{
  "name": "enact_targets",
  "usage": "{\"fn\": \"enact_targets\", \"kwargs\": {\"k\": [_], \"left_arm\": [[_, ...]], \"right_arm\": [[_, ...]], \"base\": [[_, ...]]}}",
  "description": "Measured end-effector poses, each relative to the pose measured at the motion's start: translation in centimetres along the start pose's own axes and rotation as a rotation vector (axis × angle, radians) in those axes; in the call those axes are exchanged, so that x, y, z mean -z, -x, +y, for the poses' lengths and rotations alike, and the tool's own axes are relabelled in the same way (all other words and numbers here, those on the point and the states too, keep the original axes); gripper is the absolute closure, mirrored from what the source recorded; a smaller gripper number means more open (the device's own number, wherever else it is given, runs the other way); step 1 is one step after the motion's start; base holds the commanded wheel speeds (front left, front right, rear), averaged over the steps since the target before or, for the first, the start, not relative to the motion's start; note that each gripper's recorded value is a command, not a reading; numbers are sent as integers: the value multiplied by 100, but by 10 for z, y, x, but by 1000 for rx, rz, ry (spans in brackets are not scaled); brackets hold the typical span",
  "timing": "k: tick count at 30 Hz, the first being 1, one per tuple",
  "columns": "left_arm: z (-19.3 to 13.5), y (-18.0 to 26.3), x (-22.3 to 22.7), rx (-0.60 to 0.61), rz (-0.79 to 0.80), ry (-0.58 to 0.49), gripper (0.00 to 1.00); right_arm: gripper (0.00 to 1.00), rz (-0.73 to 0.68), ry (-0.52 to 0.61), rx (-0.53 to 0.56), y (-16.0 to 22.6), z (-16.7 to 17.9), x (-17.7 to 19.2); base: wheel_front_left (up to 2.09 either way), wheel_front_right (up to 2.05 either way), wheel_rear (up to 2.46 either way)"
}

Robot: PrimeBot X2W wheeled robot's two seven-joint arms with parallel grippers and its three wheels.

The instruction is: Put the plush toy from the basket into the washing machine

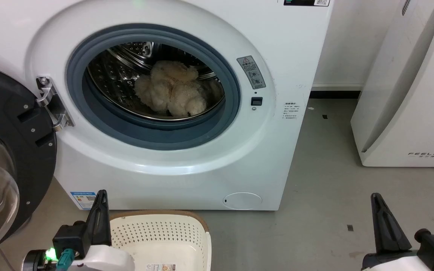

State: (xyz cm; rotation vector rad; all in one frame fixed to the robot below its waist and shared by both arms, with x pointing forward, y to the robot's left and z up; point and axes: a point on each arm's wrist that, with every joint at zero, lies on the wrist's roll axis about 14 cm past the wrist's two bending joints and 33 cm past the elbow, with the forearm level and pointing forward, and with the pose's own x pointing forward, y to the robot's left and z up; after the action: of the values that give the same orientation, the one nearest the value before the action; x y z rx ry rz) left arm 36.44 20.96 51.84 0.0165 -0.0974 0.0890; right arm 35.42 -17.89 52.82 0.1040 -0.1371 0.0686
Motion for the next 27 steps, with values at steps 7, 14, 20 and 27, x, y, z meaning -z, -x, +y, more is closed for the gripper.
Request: {"fn": "enact_targets", "kwargs": {"k": [7,14,20,27], "left_arm": [[-2,-1,-1,6,8,-1,100],[-4,-2,-2,13,9,-5,100],[-5,-2,-2,16,19,-4,100],[-7,-3,-3,22,23,-7,100]], "right_arm": [[100,15,9,-5,-1,1,2],[100,30,17,-10,-1,3,4],[100,40,20,-13,-1,3,5],[100,55,36,-18,-1,4,6]], "base": [[0,0,0],[0,0,0],[0,0,0],[0,0,0]]}}
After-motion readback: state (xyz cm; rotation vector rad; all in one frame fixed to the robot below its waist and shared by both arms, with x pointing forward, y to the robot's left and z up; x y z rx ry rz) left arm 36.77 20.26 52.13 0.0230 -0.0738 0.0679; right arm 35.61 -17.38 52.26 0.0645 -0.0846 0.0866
